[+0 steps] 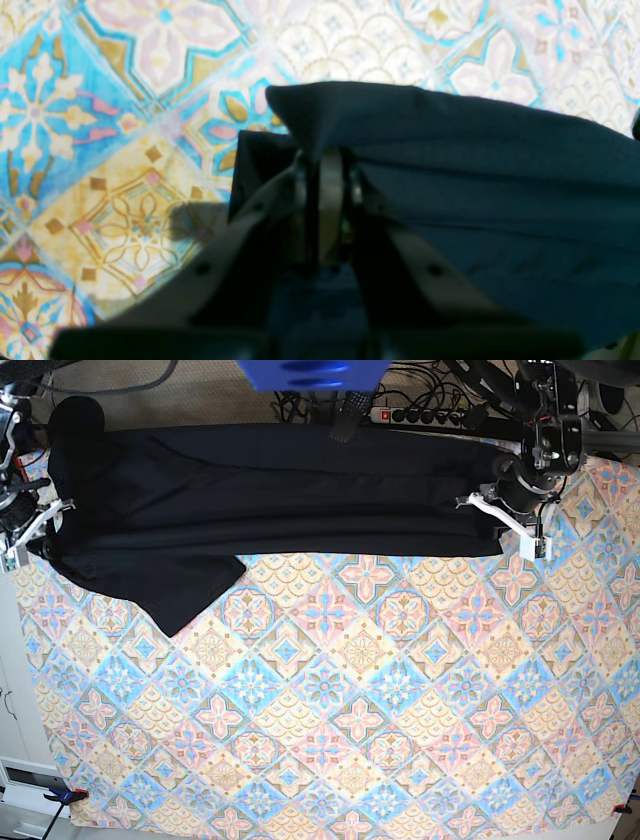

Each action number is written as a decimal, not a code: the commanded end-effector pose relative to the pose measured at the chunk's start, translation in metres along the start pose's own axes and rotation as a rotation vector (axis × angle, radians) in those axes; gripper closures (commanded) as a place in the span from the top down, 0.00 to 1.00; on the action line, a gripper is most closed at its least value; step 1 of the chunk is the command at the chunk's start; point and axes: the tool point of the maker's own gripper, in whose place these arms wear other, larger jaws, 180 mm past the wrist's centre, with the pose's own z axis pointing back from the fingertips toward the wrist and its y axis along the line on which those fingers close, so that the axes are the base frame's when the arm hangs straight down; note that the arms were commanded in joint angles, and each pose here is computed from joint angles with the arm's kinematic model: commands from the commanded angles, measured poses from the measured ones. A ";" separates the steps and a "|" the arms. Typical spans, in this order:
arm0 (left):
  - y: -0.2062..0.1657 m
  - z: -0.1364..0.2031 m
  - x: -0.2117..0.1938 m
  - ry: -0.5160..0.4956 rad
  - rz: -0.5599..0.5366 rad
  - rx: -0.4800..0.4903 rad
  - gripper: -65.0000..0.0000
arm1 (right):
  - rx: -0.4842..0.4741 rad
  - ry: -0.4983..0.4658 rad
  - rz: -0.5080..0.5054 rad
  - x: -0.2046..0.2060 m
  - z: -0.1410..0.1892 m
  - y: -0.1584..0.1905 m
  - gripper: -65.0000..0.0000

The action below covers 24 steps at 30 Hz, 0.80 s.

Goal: Fold the T-shirt properly
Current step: 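Lift the grasped edges and fold them over toward the shoulders, then grasp the hanging sleeve with the right gripper and tuck it onto the fold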

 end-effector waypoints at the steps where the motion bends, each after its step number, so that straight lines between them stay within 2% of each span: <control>1: 0.012 0.003 0.006 -0.023 -0.010 0.038 0.00 | -0.043 -0.026 0.031 0.014 0.009 -0.016 0.00; 9: 0.027 -0.010 -0.031 0.082 0.026 0.066 0.00 | -0.018 0.038 0.047 -0.010 0.017 -0.006 0.01; 14: 0.017 -0.014 -0.053 0.191 -0.016 0.035 0.00 | 0.020 0.071 0.060 -0.022 0.013 0.009 0.15; 16: 0.018 -0.015 -0.058 0.224 -0.016 0.035 0.06 | 0.012 0.099 0.083 -0.027 0.015 0.008 0.21; 19: 0.018 -0.016 -0.056 0.227 -0.015 0.035 0.20 | -0.016 0.123 0.082 -0.032 0.018 0.003 0.26; 24: 0.015 -0.012 -0.054 0.220 -0.015 0.028 0.48 | -0.126 0.049 0.056 -0.008 0.037 -0.016 0.28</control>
